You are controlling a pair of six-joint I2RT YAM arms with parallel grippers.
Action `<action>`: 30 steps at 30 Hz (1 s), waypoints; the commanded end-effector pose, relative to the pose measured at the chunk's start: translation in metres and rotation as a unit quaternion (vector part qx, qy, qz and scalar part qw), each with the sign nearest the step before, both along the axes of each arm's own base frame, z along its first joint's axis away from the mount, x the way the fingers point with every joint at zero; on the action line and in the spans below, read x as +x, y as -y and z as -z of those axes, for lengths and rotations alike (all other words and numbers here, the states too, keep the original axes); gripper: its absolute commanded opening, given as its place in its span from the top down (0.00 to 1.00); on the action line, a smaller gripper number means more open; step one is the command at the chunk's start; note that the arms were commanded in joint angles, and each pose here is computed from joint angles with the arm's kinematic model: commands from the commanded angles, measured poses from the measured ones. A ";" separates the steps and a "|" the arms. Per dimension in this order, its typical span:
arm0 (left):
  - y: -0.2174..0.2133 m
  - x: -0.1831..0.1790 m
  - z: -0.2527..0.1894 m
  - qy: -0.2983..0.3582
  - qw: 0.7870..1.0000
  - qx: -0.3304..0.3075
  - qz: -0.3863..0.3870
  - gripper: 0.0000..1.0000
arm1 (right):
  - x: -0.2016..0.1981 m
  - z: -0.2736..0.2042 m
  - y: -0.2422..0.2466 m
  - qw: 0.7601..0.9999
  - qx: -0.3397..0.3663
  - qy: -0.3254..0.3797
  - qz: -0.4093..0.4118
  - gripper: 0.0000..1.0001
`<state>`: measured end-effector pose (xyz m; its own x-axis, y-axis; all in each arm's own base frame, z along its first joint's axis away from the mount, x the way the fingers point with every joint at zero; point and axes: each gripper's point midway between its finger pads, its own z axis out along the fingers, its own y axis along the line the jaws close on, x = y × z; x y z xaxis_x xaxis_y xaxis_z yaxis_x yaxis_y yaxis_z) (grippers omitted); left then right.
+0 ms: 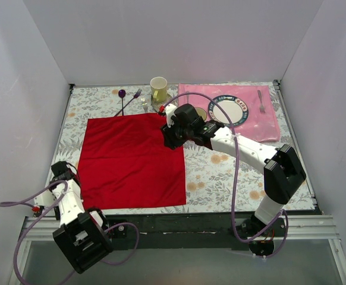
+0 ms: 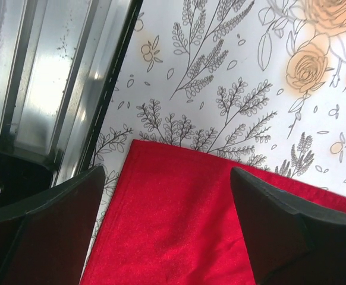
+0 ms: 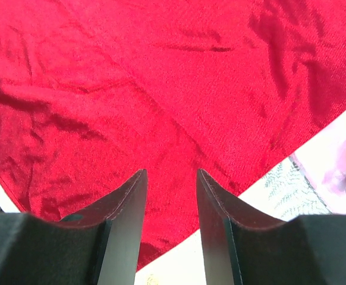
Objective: Fold the napkin, place the utensils inside, and roll it up
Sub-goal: Fold the napkin
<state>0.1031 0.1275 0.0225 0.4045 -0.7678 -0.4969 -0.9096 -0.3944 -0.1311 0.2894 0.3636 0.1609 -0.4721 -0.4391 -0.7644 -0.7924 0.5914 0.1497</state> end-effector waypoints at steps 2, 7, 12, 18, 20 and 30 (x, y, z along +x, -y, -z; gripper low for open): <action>-0.010 0.005 0.012 0.086 0.986 0.027 -0.137 0.23 | -0.003 -0.026 0.003 0.999 0.026 0.030 -0.003 0.54; -0.009 0.006 0.018 0.096 0.987 0.026 -0.127 0.40 | -0.006 -0.029 0.007 0.999 0.029 0.036 -0.001 0.54; -0.010 0.020 0.014 0.112 0.989 0.019 -0.092 0.66 | -0.008 -0.032 0.011 0.999 0.032 0.041 0.000 0.55; -0.008 0.021 0.008 0.107 0.990 0.009 -0.089 0.88 | -0.007 -0.036 0.008 0.998 0.038 0.042 -0.003 0.55; -0.009 0.021 0.002 0.100 0.991 0.008 -0.087 0.99 | -0.007 -0.034 0.007 0.999 0.036 0.039 -0.003 0.55; -0.027 0.027 -0.060 0.081 0.993 0.037 -0.083 1.00 | -0.016 -0.020 0.002 0.999 0.035 0.013 -0.019 0.56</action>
<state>0.1273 0.1455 0.0527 0.4808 -0.7354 -0.4775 -0.8766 -0.4163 -0.2414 0.2777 0.3527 0.1751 -0.4511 -0.4210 -0.7869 -0.8004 0.5809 0.1480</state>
